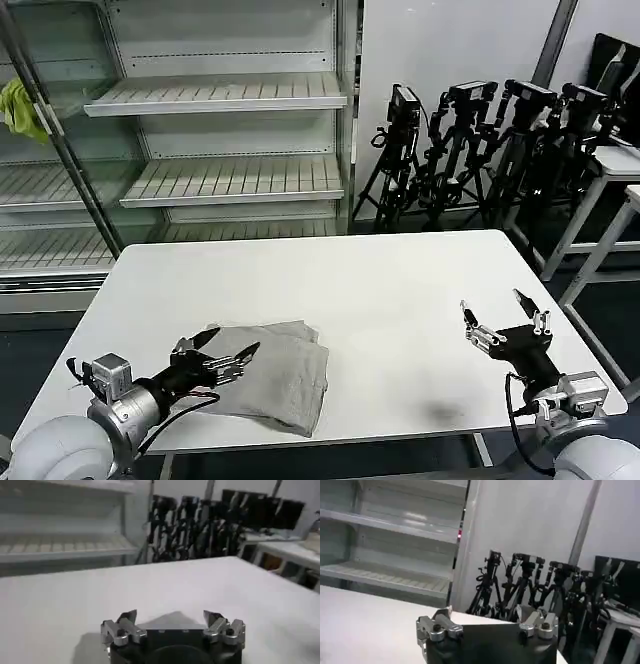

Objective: Fold and organize the clothes.

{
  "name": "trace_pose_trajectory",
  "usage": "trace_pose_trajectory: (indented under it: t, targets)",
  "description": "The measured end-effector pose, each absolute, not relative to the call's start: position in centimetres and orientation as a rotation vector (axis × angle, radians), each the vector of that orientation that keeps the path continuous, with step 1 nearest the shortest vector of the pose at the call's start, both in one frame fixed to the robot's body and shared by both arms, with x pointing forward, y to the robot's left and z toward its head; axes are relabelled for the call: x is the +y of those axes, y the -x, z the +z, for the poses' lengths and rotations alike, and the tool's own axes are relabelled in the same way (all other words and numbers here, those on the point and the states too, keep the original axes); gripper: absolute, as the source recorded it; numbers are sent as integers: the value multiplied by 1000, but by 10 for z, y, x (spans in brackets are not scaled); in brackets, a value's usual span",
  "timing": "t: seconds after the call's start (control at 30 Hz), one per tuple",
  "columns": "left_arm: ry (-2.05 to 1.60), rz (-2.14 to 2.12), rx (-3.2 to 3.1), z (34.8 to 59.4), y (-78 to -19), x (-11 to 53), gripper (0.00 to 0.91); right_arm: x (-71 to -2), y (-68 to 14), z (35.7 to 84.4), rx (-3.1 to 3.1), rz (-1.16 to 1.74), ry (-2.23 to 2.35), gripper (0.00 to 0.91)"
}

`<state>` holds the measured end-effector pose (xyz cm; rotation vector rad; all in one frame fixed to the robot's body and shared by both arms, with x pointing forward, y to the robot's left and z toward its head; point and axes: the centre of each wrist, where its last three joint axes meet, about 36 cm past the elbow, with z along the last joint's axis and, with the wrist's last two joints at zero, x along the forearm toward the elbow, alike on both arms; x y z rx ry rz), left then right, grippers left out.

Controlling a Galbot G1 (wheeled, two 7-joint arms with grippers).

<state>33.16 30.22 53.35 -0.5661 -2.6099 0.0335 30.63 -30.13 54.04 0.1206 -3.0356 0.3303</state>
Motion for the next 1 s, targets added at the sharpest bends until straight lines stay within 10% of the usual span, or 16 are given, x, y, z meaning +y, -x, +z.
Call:
trace_pose_trajectory:
  t: [0.77, 0.87, 1.0]
  targets:
    - [327, 18, -2525, 463, -350, 347, 907, -293, -301, 542, -3051, 293, -154, 907]
    - [328, 26, -2520, 460, -350, 348, 292, -293, -301, 542, -3051, 292, -155, 907]
    - [334, 34, -2521, 457, -351, 347, 40, -292, -301, 543, -3052, 291, -158, 907]
